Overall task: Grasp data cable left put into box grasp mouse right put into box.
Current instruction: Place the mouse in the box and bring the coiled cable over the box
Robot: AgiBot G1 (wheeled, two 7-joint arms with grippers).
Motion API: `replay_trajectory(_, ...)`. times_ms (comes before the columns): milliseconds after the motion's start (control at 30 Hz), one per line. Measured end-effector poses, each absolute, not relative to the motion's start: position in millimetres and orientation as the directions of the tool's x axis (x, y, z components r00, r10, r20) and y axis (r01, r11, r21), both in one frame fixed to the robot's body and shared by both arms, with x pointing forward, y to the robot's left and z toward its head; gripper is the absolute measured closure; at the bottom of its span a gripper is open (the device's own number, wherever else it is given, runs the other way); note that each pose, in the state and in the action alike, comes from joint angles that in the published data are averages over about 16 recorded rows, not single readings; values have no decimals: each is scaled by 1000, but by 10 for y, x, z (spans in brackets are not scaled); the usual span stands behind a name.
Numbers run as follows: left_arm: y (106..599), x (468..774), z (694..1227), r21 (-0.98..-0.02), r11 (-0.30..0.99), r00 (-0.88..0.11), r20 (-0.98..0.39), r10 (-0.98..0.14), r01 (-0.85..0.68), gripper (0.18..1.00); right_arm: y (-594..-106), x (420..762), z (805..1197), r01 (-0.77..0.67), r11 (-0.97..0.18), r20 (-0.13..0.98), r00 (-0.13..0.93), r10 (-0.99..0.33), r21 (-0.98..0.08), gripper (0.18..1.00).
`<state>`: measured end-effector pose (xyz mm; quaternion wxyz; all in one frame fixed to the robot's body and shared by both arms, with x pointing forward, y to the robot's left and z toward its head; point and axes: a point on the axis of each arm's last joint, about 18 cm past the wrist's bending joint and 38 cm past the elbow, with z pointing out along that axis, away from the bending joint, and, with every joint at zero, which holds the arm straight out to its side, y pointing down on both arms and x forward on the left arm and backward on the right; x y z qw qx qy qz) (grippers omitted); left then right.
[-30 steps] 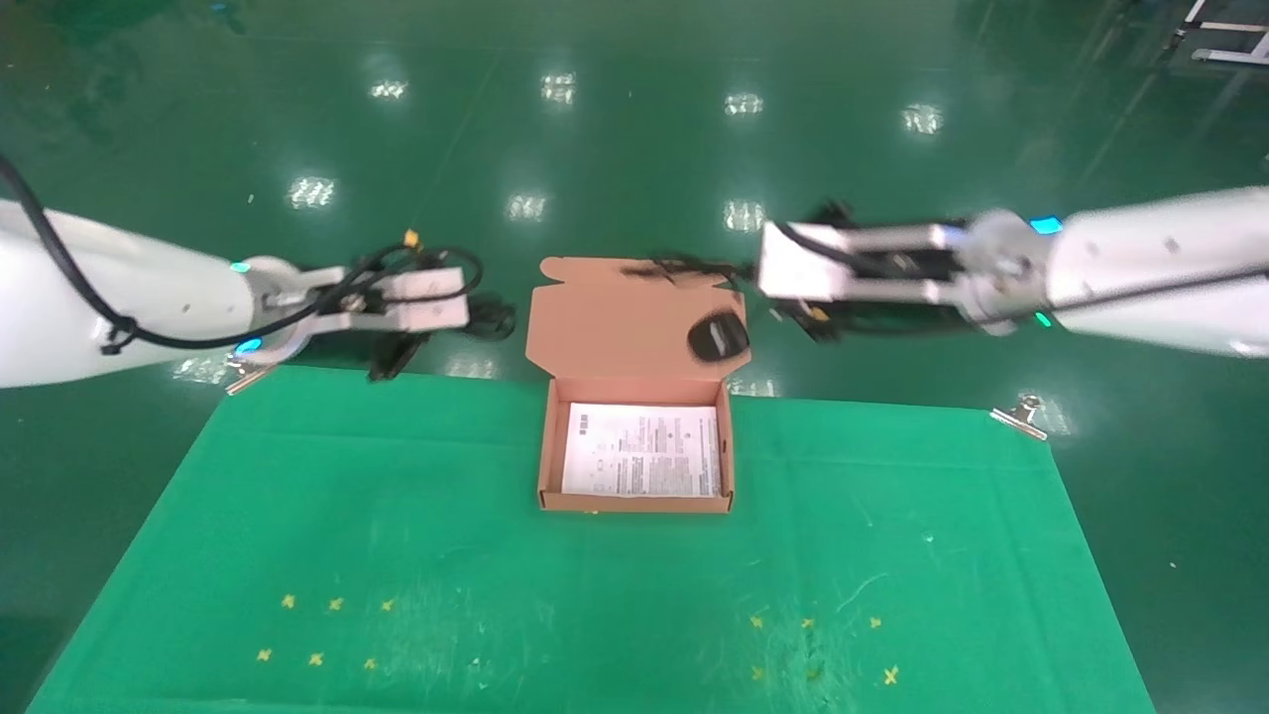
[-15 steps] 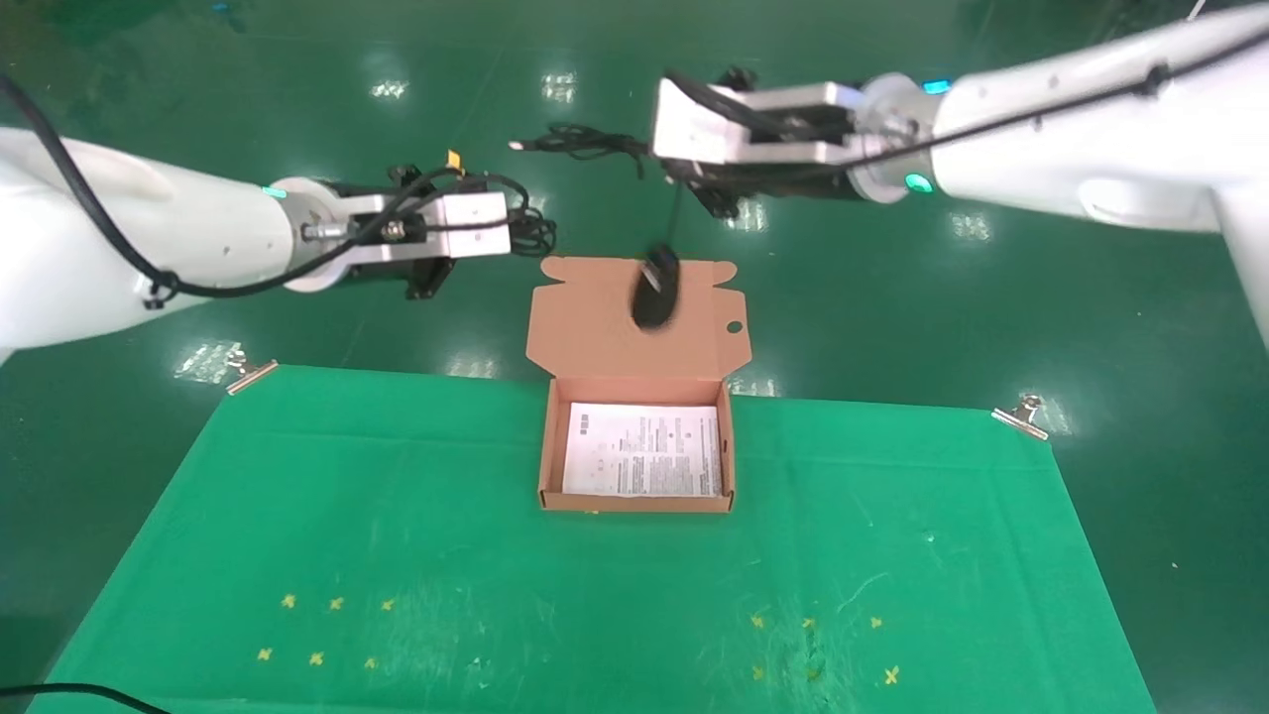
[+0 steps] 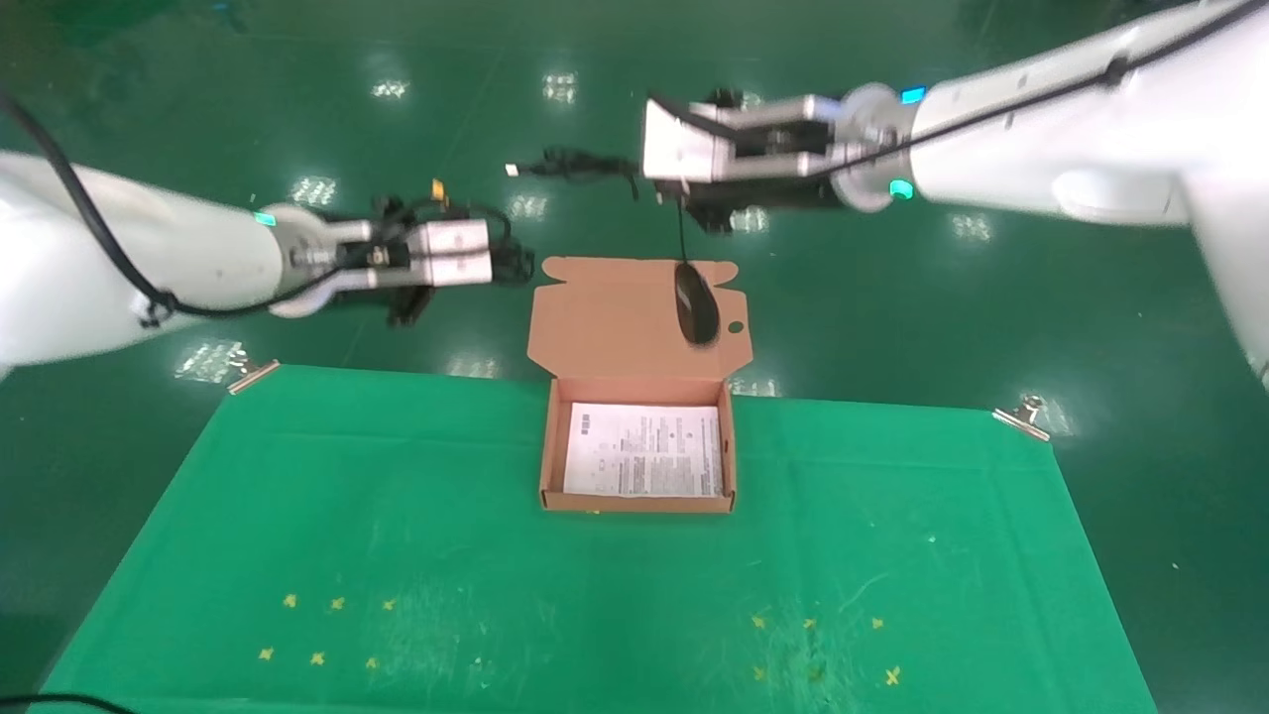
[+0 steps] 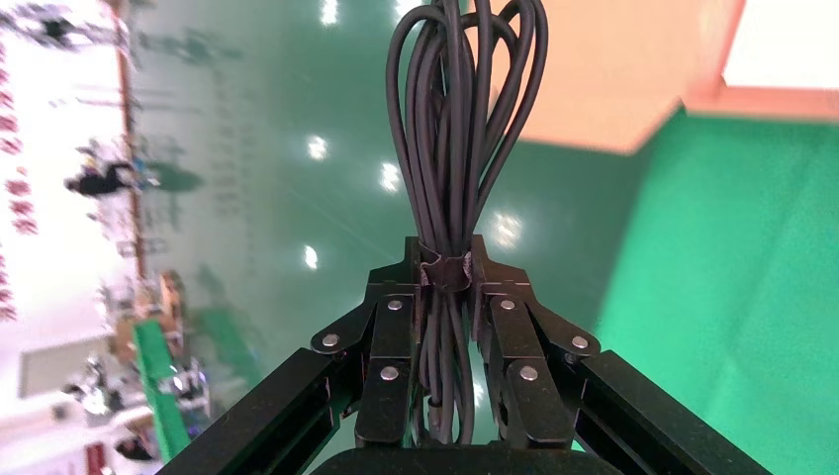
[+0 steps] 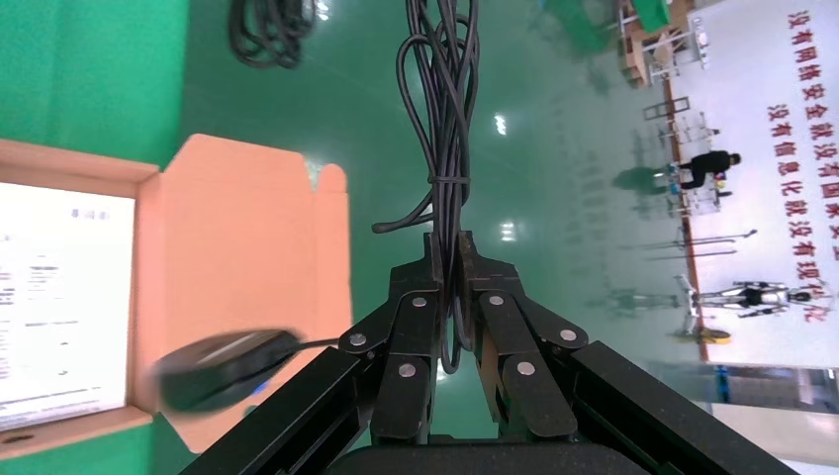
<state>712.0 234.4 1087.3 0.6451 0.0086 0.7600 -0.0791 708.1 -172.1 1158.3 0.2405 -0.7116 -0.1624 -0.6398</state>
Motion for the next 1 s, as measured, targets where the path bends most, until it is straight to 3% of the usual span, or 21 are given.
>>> replay_trajectory(433, 2696, 7153, 10595, -112, 994, -231, -967, -111, -6, 919, -1631, 7277, 10993, 513, -843, 970, 238, -44, -164, 976)
replay_trajectory(1000, 2791, 7122, 10540, -112, 992, -233, -965, -121, -53, 920, -1336, 7360, 10311, 519, -820, 929, 368, -40, -240, 976)
